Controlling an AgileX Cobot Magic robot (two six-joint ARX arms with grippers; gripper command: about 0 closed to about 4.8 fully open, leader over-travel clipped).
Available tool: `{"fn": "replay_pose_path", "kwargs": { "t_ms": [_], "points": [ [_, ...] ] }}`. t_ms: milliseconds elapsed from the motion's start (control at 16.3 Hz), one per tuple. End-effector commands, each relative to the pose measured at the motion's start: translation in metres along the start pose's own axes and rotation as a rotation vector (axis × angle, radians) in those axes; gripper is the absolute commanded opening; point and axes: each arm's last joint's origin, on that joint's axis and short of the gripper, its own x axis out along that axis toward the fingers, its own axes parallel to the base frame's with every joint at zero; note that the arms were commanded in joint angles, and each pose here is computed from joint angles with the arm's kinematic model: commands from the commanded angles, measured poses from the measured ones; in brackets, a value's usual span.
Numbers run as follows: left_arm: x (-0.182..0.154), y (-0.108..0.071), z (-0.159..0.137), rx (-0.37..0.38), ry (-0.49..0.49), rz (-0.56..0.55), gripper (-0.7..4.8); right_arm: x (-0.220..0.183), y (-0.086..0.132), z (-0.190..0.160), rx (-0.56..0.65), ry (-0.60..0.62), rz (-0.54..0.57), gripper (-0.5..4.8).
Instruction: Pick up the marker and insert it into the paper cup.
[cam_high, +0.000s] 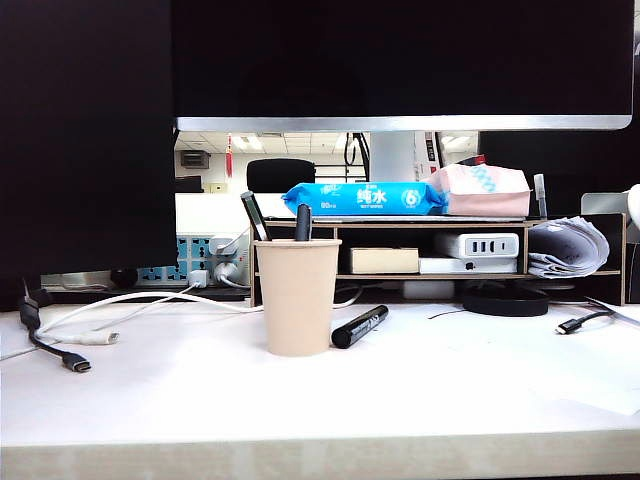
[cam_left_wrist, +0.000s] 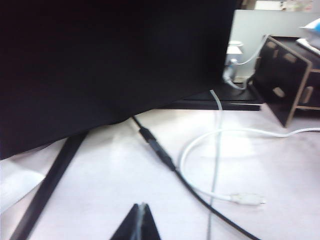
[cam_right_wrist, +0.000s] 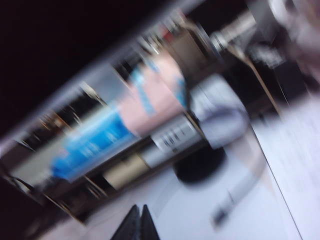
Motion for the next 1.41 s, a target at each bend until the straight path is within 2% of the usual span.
{"fn": "replay_pose_path", "kwargs": {
  "t_ms": [61, 123, 245, 368, 430, 552, 736, 859, 921, 1043, 1166, 1289, 1412],
  "points": [
    [0.0, 0.0, 0.002, -0.004, -0.014, -0.012, -0.05, 0.025, 0.007, 0.007, 0.058, 0.116, -0.005, -0.06],
    [0.0, -0.001, 0.002, -0.022, -0.014, -0.021, -0.05, 0.037, 0.011, 0.011, 0.062, 0.16, 0.007, -0.06],
    [0.0, -0.004, 0.003, -0.081, -0.021, -0.131, -0.05, 0.081, 0.025, 0.023, 0.059, 0.32, 0.048, -0.06],
    [-0.002, -0.01, 0.007, -0.081, -0.043, -0.345, -0.05, 0.128, 0.038, 0.025, 0.047, 0.475, 0.107, -0.06],
    [-0.004, -0.014, 0.009, -0.066, -0.059, -0.505, -0.05, 0.161, 0.048, 0.022, 0.057, 0.574, 0.136, -0.06],
    [-0.005, -0.017, 0.007, -0.067, -0.028, -0.62, -0.05, 0.203, 0.063, 0.01, 0.058, 0.695, 0.121, -0.06],
    [-0.007, -0.019, 0.002, -0.083, 0.041, -0.693, -0.05, 0.251, 0.08, -0.009, 0.023, 0.869, 0.078, -0.06],
    [-0.007, -0.02, 0.002, -0.08, 0.041, -0.725, -0.05, 0.271, 0.09, -0.023, -0.041, 0.964, 0.081, -0.06],
    [-0.008, -0.021, 0.002, -0.077, 0.043, -0.742, -0.05, 0.278, 0.092, -0.029, -0.083, 1.032, 0.048, -0.06],
    [-0.007, -0.025, -0.001, -0.071, 0.066, -0.746, -0.05, 0.289, 0.102, -0.049, -0.097, 1.152, 0.028, -0.06],
    [-0.007, -0.03, -0.002, -0.059, 0.084, -0.78, -0.05, 0.291, 0.111, -0.061, -0.141, 1.17, 0.037, -0.06],
    [-0.007, -0.035, -0.003, -0.046, 0.098, -0.809, -0.05, 0.29, 0.121, -0.069, -0.195, 1.13, 0.028, -0.06],
    [-0.008, -0.038, -0.005, -0.032, 0.112, -0.826, -0.05, 0.289, 0.125, -0.072, -0.206, 1.132, 0.027, -0.06]
  ]
}}
